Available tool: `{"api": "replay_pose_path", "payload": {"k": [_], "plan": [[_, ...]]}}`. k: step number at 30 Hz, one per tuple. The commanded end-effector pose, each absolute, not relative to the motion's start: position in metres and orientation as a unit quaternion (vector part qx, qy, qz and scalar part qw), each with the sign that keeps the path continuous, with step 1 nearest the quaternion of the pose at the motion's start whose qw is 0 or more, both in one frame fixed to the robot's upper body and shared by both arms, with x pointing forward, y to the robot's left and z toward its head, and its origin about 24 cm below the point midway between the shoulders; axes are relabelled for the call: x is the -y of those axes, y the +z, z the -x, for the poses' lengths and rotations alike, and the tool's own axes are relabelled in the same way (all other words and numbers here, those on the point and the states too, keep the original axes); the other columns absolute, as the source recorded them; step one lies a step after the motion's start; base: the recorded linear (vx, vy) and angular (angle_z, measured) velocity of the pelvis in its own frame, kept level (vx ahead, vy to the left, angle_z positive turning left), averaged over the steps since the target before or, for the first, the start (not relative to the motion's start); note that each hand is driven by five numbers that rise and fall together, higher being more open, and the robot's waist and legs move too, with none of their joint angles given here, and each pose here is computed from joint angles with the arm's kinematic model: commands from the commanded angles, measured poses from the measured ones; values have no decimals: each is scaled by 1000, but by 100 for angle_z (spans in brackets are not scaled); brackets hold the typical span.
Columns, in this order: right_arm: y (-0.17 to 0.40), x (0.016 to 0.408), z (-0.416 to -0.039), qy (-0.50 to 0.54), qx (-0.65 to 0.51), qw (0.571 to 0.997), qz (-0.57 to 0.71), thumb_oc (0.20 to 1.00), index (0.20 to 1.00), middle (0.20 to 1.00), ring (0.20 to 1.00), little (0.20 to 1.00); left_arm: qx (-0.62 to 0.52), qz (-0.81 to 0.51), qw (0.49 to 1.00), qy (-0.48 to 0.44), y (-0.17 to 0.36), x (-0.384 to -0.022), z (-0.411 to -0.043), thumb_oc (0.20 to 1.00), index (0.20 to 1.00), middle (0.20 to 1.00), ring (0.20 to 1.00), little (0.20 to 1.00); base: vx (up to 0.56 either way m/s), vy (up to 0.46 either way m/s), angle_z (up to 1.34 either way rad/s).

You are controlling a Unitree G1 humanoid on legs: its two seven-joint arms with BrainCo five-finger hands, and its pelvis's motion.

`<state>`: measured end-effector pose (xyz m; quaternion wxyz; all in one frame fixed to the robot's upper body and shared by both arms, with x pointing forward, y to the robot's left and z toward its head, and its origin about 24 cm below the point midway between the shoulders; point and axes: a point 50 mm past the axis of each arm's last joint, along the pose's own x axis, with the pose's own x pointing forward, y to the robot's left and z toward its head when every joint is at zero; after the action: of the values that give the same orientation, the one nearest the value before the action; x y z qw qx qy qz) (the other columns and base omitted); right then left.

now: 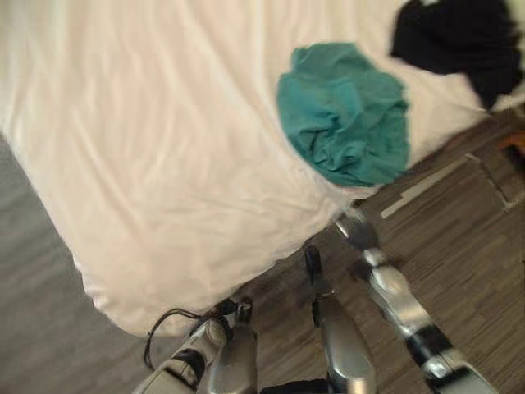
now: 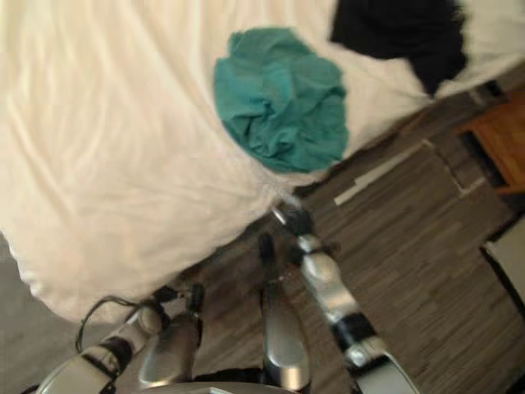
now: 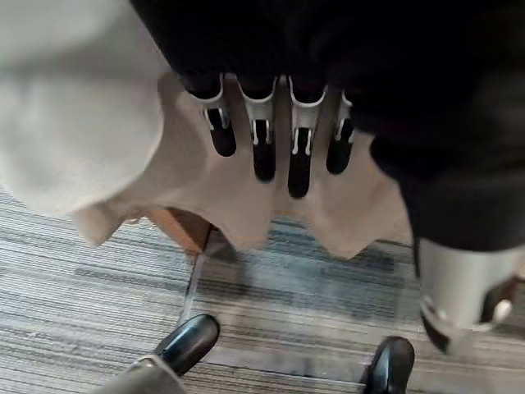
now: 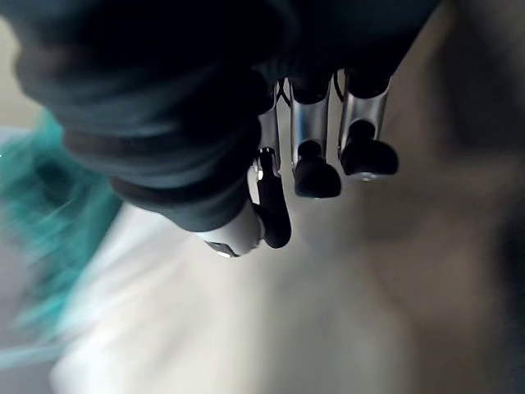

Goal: Tidy up the quilt and then pick up the clothes from the bed and put them into the laundry hamper.

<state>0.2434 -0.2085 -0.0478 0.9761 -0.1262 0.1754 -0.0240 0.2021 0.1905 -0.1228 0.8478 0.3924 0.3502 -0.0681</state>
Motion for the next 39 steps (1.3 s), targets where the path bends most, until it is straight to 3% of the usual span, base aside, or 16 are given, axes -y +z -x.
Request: {"api": "replay_pose_path", "payload": {"k": [1,5,12,16,20,21,26,27,32,35,39], "plan": [[-58,209,-234,-15,-201,969,139,1000,1000,1000,1000,1000,-379,-384,840,-57,-126,-203,-196,1000,1000,1000,1000,1000,-253,188,-146],[-112,223,-191,-35,-356,918,172,1000,1000,1000,1000,1000,-422,-352,834,-45,-135,-215,-174,1000,1000,1000,1000,1000,-284,156,-219],[-141,225,-149,-14,-457,864,213,1000,1000,1000,1000,1000,-442,-352,822,-72,-144,-209,-158,1000,1000,1000,1000,1000,-115,-201,-138],[-150,240,-120,-50,-511,837,192,1000,1000,1000,1000,1000,-427,-328,841,-58,-141,-202,-163,1000,1000,1000,1000,1000,-53,-230,-107],[-150,242,-118,-60,-512,835,191,1000,1000,1000,1000,1000,-411,-325,850,-60,-139,-193,-172,1000,1000,1000,1000,1000,-16,-124,-87],[-152,252,-107,-70,-532,816,212,1000,1000,1000,1000,1000,-401,-331,851,-71,-137,-186,-177,1000,1000,1000,1000,1000,-51,-176,-105],[-150,259,-106,-62,-536,808,237,1000,1000,1000,1000,1000,-423,-311,849,-58,-142,-188,-167,1000,1000,1000,1000,1000,9,-53,-102],[-155,256,-95,-106,-567,793,197,1000,1000,1000,1000,1000,-545,-183,816,60,-162,-230,-90,1000,1000,1000,1000,1000,68,-16,-26],[-158,249,-95,-64,-571,789,218,1000,1000,1000,1000,1000,-526,-223,820,38,-156,-237,-108,1000,1000,1000,1000,1000,28,-23,-2],[-157,244,-100,-46,-563,794,225,1000,1000,1000,1000,1000,-487,-255,835,30,-145,-242,-137,1000,1000,1000,1000,1000,119,-61,-21],[-155,246,-107,-20,-554,791,259,1000,1000,1000,1000,1000,-500,-265,824,16,-148,-242,-130,1000,1000,1000,1000,1000,159,-94,12]]}}
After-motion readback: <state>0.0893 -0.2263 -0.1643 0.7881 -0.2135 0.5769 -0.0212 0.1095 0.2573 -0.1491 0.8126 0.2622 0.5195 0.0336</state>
